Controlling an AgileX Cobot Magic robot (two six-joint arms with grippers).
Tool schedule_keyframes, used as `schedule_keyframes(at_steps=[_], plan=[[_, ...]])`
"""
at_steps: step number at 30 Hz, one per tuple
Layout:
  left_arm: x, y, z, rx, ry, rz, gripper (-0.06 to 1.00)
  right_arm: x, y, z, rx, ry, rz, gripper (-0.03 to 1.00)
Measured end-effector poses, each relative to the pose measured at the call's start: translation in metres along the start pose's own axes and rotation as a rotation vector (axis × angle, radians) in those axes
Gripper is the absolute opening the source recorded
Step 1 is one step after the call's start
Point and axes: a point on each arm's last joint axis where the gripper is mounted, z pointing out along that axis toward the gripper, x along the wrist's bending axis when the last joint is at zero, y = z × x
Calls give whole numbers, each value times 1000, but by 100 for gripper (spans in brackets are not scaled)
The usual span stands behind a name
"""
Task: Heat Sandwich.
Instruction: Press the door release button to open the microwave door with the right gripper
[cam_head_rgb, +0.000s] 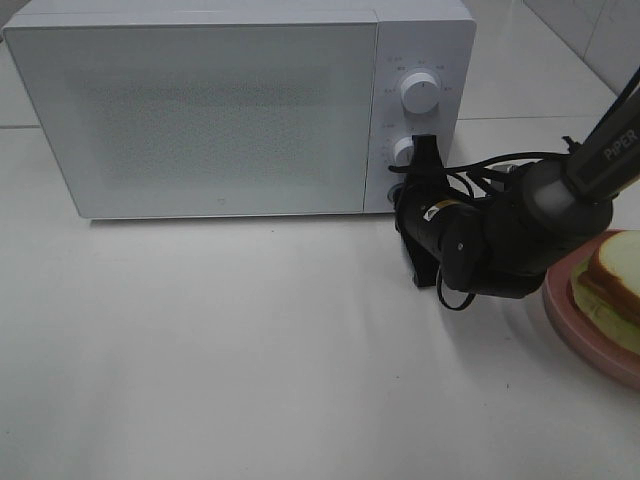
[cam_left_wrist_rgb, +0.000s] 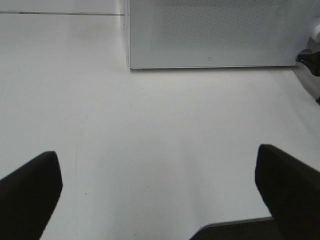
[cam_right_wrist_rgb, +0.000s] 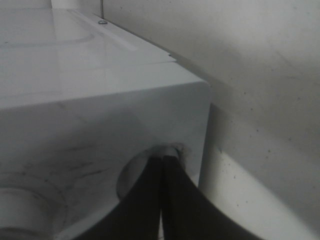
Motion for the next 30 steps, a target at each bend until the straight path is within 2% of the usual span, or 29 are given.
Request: schedule_keyframes(at_steps=[15,30], plan=[[0,0,0,0,0,0,97,4,-2,4,-13,62,16,0],[0,0,0,0,0,0,97,2,-7,15,-51,39,63,0]])
